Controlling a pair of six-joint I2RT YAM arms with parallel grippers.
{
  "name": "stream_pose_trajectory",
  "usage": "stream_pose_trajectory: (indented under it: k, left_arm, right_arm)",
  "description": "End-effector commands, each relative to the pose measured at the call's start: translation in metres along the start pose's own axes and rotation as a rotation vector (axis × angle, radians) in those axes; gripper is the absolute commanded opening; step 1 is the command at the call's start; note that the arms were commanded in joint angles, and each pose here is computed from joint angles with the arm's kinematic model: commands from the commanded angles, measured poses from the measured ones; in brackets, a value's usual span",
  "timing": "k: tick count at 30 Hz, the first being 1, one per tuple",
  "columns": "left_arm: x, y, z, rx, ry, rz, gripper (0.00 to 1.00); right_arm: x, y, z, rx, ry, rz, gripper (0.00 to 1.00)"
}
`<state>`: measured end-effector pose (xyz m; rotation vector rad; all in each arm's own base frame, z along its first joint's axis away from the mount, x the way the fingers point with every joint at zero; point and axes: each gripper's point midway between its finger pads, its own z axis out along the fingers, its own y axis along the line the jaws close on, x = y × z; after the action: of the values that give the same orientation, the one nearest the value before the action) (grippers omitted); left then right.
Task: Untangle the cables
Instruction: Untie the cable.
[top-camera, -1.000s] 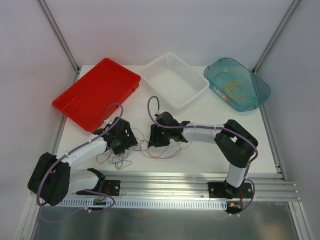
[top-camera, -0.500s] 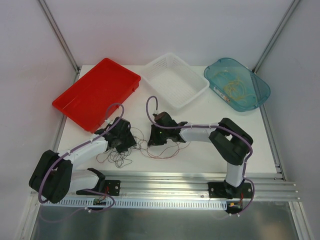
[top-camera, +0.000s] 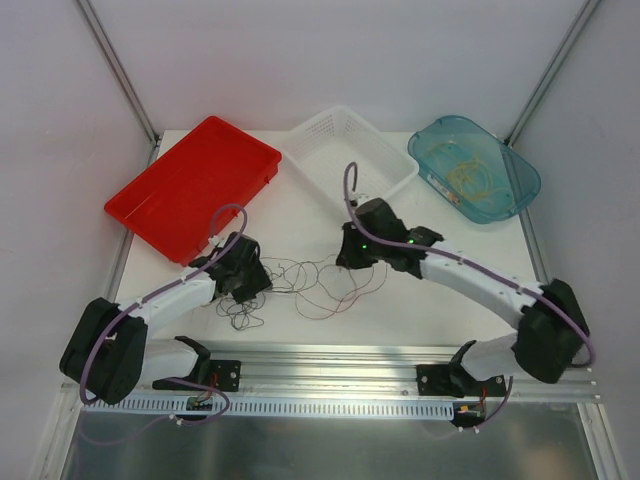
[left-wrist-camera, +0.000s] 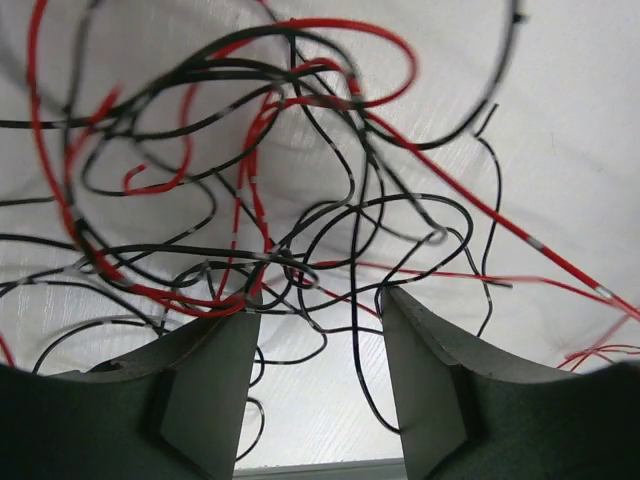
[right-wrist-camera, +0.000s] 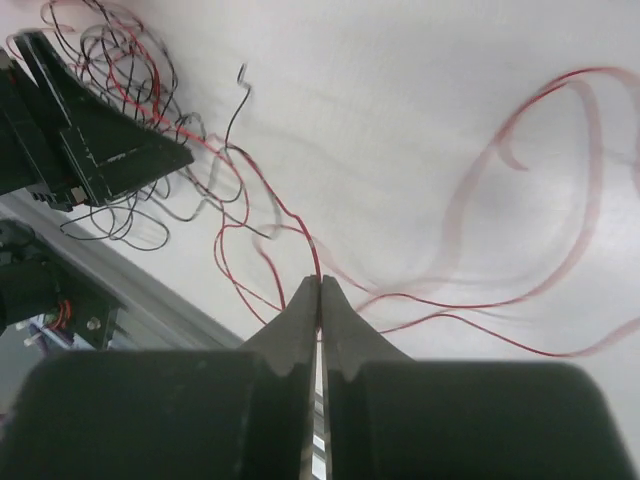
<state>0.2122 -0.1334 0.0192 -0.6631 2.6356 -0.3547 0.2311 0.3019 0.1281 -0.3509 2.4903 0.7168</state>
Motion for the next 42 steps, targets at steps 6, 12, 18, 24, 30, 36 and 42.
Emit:
stream_pose_trajectory:
  k: [6, 12, 18, 24, 30, 36, 42]
  left_arm:
    - [0.001, 0.029, 0.01, -0.115, 0.021, 0.024, 0.52]
    - [-0.005, 0.034, 0.008, -0.12, 0.008, 0.019, 0.52]
    - [-0.013, 0.043, 0.007, -0.141, 0.002, -0.002, 0.52]
    - [-0.022, 0.049, 0.007, -0.155, 0.001, -0.029, 0.52]
    - [-0.03, 0.04, -0.001, -0.115, -0.016, -0.018, 0.5]
    - [-0.03, 0.035, -0.008, -0.071, -0.023, 0.018, 0.45]
    - [-0.025, 0.026, -0.016, -0.013, -0.006, 0.027, 0.45]
  right_arm:
    - [-0.037, -0.085, -0.131, 0.221, -0.139, -0.073, 0.01]
    - [-0.074, -0.108, -0.223, 0.29, -0.356, -0.032, 0.01]
    - [-0.112, -0.102, -0.313, 0.373, -0.569, -0.048, 0.01]
    - [-0.142, -0.093, -0.36, 0.421, -0.718, -0.025, 0.01]
    - [-0.126, -0.093, -0.297, 0.264, -0.558, 0.034, 0.01]
    - [-0.06, -0.139, -0.213, 0.291, -0.312, 0.168, 0.01]
    - [-0.017, -0.149, -0.172, 0.314, -0.186, 0.21, 0.5]
